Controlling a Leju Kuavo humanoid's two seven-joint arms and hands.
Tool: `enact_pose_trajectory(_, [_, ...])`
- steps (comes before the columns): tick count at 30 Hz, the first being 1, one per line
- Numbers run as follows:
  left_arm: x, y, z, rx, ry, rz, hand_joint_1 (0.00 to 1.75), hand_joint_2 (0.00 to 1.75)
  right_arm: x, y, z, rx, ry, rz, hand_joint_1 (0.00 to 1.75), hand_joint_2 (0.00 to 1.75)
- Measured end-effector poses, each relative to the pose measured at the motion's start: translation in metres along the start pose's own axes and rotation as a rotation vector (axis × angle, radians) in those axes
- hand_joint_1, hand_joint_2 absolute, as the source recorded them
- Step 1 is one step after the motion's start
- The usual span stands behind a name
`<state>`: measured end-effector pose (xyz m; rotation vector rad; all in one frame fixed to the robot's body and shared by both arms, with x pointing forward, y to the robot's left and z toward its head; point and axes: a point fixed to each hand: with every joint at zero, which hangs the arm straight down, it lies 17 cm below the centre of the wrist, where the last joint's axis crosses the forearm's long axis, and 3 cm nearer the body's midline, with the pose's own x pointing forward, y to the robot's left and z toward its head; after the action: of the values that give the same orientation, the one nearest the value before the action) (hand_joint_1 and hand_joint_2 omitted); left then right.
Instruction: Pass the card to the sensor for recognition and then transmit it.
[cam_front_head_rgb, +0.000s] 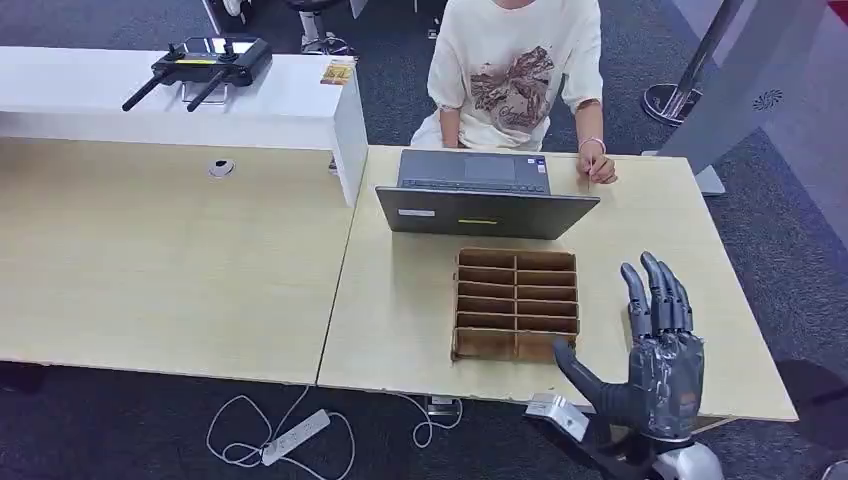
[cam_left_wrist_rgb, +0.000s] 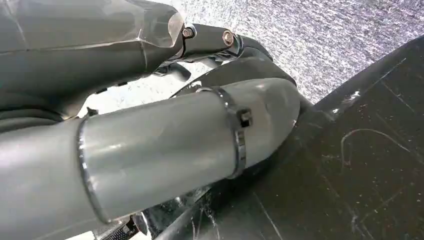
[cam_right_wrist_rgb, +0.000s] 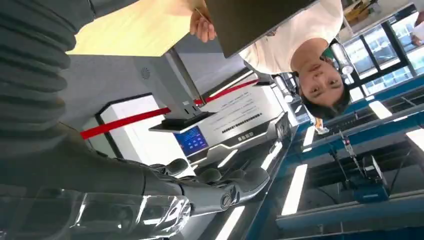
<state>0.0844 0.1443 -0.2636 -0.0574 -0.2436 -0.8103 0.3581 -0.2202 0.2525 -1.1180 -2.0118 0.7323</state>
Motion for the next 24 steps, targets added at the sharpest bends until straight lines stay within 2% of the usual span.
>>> enact_pose_trajectory(2, [0.000,0.000,0.000,-0.001,0.000,0.000,0.00,0.00,0.001,0.001,0.000,0.005,-0.007,0.039,0.00,1.75])
enact_pose_trajectory(9, [0.000,0.000,0.000,-0.004,-0.001,-0.002,0.00,0.00,0.012,0.007,0.000,0.004,-0.062,0.320,0.00,1.75])
enact_pose_trajectory(12, [0.001,0.000,0.000,-0.006,-0.002,-0.003,0.00,0.00,0.003,0.008,-0.003,0.004,-0.028,0.344,0.00,1.75])
enact_pose_trajectory(24, [0.001,0.000,0.000,-0.006,-0.002,-0.004,0.00,0.00,0.003,0.019,-0.002,0.036,-0.076,0.369,0.00,1.75])
